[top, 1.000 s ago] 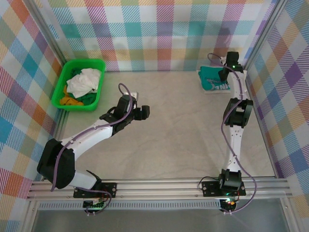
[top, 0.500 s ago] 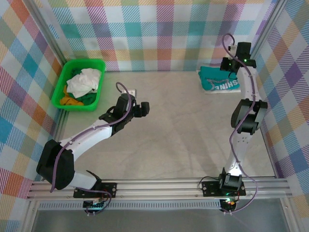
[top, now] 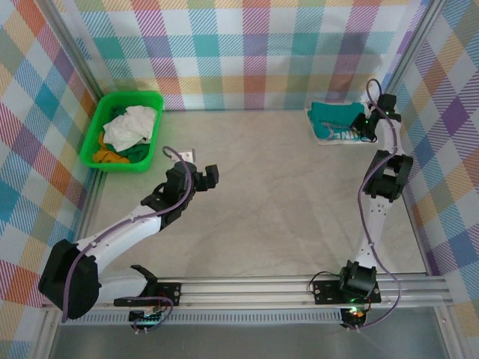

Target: Fold and stack the t-shirts

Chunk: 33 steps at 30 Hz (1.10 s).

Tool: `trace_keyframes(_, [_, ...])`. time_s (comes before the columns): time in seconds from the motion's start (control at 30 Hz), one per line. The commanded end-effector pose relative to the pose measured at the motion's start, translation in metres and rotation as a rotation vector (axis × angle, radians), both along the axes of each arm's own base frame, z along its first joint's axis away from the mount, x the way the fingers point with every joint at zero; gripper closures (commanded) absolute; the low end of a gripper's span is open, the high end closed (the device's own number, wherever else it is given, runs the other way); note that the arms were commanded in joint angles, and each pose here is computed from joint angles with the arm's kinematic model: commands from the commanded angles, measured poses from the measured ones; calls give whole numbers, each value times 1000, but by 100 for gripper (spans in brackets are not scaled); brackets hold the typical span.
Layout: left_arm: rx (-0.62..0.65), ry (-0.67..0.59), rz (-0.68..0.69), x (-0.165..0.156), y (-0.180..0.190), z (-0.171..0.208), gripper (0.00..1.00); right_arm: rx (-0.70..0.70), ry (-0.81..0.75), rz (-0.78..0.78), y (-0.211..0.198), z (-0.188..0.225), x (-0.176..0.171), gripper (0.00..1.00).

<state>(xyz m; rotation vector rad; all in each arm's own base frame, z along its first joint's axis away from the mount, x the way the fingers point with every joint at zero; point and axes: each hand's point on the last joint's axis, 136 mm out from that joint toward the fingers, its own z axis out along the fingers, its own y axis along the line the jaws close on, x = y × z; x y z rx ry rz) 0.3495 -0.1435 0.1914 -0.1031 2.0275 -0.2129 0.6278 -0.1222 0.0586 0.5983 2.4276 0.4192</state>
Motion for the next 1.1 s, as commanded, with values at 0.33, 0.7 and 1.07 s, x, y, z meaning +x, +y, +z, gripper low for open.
trace_keyframes(0.33, [83,-267,202,-24,68,38,0,93,-331,11,61,199,-71,68])
trace_keyframes(0.7, [272,-269,226,-22,112,-6,0,-267,-437,169,183,149,-210,21])
trace_keyframes(1.07, [182,-101,344,2,154,-65,0,-557,-483,108,138,86,-277,0])
